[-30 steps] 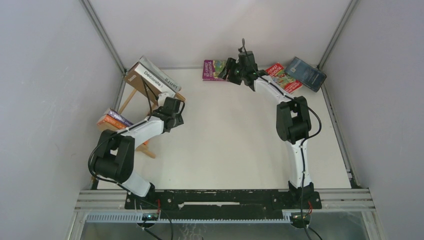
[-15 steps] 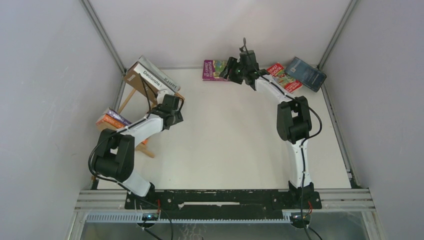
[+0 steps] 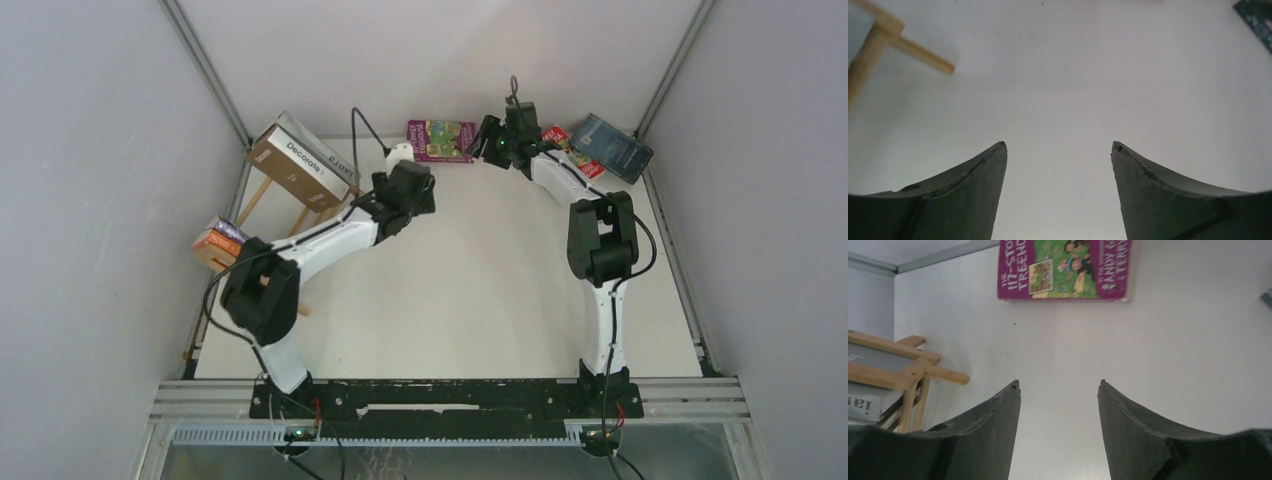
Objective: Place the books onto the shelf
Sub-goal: Move the book to the center of the board.
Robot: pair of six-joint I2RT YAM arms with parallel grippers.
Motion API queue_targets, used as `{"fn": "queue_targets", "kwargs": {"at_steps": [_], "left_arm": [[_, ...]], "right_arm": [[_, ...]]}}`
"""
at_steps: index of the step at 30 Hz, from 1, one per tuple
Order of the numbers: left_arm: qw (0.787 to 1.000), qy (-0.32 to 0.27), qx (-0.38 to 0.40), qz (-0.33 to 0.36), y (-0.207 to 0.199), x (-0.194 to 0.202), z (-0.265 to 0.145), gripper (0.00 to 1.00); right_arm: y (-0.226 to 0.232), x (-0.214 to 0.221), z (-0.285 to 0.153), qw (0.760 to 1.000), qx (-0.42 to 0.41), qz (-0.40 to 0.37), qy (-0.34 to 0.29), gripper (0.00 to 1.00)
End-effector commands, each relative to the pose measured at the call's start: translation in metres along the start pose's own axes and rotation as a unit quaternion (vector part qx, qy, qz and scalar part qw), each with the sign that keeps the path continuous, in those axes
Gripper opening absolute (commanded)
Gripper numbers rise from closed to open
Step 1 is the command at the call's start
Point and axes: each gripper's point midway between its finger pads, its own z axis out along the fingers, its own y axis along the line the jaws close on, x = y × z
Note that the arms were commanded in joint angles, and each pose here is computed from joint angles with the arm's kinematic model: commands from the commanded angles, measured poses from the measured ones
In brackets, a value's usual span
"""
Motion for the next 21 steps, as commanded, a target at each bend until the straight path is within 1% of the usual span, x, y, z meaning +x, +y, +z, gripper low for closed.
{"fn": "queue_targets", "kwargs": {"at_steps": [1,4,6,8,9,10,12,13,15,17,21], "left_arm": [[0.998,-0.07,-0.008,-0.001,-0.028,-0.056,0.037,0.81],[0.996,-0.083,-0.019,-0.015,-0.039,-0.07,0.073,0.83],[0.995,-0.093,-0.019,-0.04,-0.042,-0.078,0.099,0.85],[0.992,-0.092,-0.008,-0.081,-0.041,-0.088,0.125,0.85],[0.992,-0.056,-0.013,-0.117,-0.036,-0.076,0.146,0.85],[0.987,-0.057,-0.005,-0.149,-0.035,-0.086,0.156,0.85],[0.979,-0.086,0.004,-0.184,-0.029,-0.105,0.167,0.85],[0.977,-0.1,0.006,-0.188,-0.028,-0.115,0.168,0.85],[0.978,-0.115,0.006,-0.175,-0.03,-0.13,0.17,0.85],[0.979,-0.113,0.004,-0.172,-0.029,-0.136,0.176,0.86],[0.973,-0.102,0.012,-0.208,-0.017,-0.14,0.197,0.86]], "right_arm": [[0.0,-0.052,-0.025,0.997,-0.007,-0.036,-0.068,0.65],[-0.015,-0.057,-0.015,0.997,-0.001,-0.036,-0.074,0.65],[-0.019,-0.063,-0.008,0.996,-0.002,-0.04,-0.079,0.65],[-0.024,-0.066,-0.002,0.996,-0.004,-0.045,-0.081,0.65],[-0.027,-0.065,0.003,0.996,-0.005,-0.046,-0.078,0.65],[-0.028,-0.066,0.005,0.996,-0.007,-0.047,-0.078,0.65],[-0.027,-0.065,0.01,0.996,-0.015,-0.05,-0.075,0.65],[-0.026,-0.065,0.013,0.996,-0.018,-0.051,-0.072,0.65],[-0.026,-0.065,0.017,0.996,-0.022,-0.05,-0.069,0.65],[-0.023,-0.066,0.02,0.996,-0.028,-0.047,-0.067,0.65],[-0.013,-0.073,0.025,0.996,-0.038,-0.051,-0.067,0.65]]}}
